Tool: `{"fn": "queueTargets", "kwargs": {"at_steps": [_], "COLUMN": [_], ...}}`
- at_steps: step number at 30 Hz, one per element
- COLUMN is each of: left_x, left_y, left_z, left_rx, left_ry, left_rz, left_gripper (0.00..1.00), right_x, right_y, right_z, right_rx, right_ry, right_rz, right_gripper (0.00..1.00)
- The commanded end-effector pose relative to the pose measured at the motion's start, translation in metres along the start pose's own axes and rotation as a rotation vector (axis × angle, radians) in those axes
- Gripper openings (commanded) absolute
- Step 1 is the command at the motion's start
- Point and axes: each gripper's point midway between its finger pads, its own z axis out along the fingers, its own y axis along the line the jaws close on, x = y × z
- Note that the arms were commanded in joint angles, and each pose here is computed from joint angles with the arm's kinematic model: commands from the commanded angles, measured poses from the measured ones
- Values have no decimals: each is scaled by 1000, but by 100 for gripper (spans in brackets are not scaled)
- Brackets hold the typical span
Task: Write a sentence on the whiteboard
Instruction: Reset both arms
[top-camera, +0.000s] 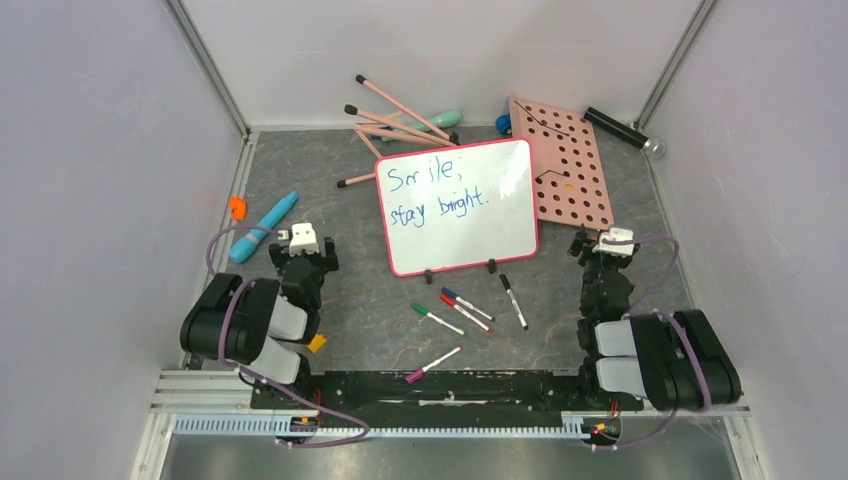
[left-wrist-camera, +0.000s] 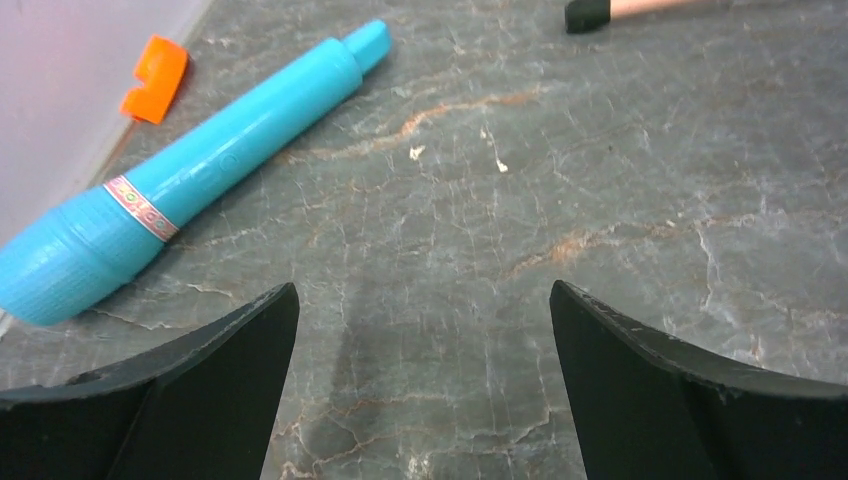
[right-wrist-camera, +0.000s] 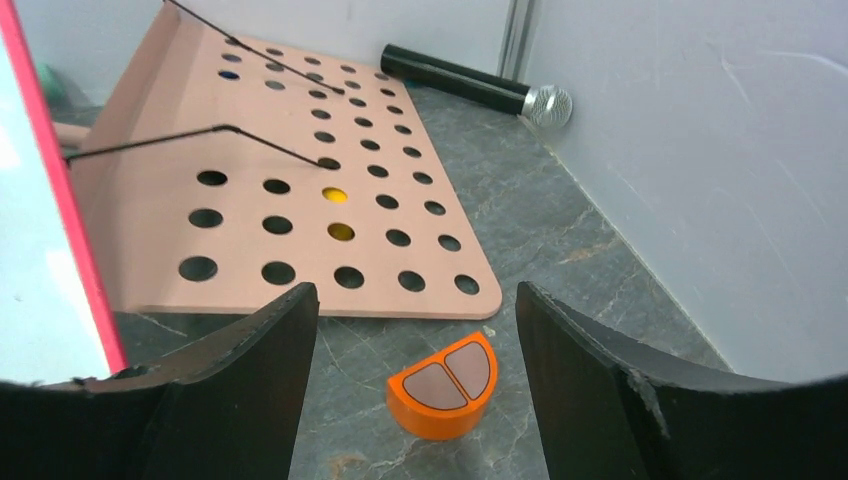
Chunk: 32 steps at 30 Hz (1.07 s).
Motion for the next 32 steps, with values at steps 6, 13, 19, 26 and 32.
{"fn": "queueTargets", "kwargs": {"at_steps": [6, 13, 19, 26, 32], "left_x": [-31, -30, -30, -30, -31], "left_y": [-20, -20, -20, -20, -21], "left_z": [38, 37, 37, 37, 37], "left_rx": [126, 128, 125, 127, 131], "left_ry": [7, 8, 10, 5, 7], "left_rz": [-48, -47, -47, -47, -48], "left_gripper": [100, 100, 100, 100, 100], "right_x": [54, 55, 55, 55, 55], "right_y": [-4, -3, -3, -2, -2], "right_z": [-35, -33, -33, -33, -33], "right_rx": [-23, -30, -30, -32, -31], "right_ry": [153, 158, 160, 158, 159], "right_rz": [-55, -61, -59, -60, -60], "right_gripper": [98, 98, 98, 98, 98]}}
